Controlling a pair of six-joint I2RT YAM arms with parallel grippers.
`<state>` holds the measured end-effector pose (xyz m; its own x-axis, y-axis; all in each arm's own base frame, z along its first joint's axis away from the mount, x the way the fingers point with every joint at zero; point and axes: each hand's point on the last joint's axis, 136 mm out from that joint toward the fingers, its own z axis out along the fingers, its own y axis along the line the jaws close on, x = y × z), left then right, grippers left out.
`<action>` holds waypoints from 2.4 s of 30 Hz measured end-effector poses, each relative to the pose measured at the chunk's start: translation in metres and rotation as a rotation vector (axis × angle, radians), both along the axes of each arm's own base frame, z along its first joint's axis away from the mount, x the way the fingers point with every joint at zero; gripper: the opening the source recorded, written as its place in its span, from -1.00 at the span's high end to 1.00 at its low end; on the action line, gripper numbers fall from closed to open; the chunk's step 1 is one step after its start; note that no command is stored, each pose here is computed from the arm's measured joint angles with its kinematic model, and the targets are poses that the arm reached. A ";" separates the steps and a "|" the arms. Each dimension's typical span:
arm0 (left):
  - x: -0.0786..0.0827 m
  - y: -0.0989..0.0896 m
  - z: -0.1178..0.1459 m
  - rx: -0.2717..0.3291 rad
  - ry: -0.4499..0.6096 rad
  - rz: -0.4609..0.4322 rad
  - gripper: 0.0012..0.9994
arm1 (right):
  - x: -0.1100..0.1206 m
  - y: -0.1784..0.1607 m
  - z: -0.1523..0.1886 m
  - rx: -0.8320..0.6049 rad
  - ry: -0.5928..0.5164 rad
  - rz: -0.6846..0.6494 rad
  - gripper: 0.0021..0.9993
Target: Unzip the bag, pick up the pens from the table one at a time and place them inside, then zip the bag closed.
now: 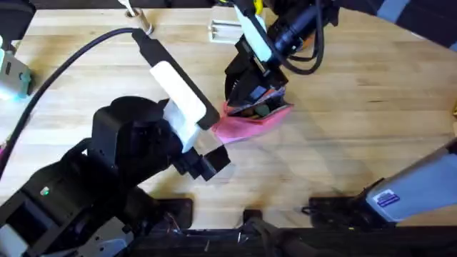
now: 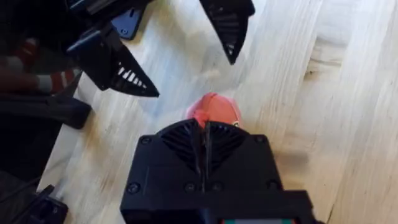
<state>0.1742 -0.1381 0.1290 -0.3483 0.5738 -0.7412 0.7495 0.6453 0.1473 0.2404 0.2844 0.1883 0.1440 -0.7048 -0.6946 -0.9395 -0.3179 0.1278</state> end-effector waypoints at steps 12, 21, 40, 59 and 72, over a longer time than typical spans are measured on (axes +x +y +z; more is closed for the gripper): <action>-0.010 -0.017 0.005 0.001 -0.055 -0.183 -1.00 | 0.000 0.000 0.000 0.000 0.000 0.000 0.94; -0.001 -0.008 0.009 -0.011 -0.087 -0.192 -0.98 | 0.000 0.000 0.000 0.000 0.000 0.000 0.94; 0.020 -0.014 -0.006 -0.194 -0.072 -0.283 -0.98 | 0.002 0.001 0.000 0.006 -0.009 0.000 0.94; 0.025 -0.030 -0.013 -0.275 -0.022 -0.363 0.42 | 0.002 0.001 0.000 0.007 -0.012 0.000 0.94; 0.025 -0.029 -0.015 -0.271 -0.014 -0.358 0.92 | 0.012 -0.010 -0.003 -0.020 -0.020 -0.035 0.94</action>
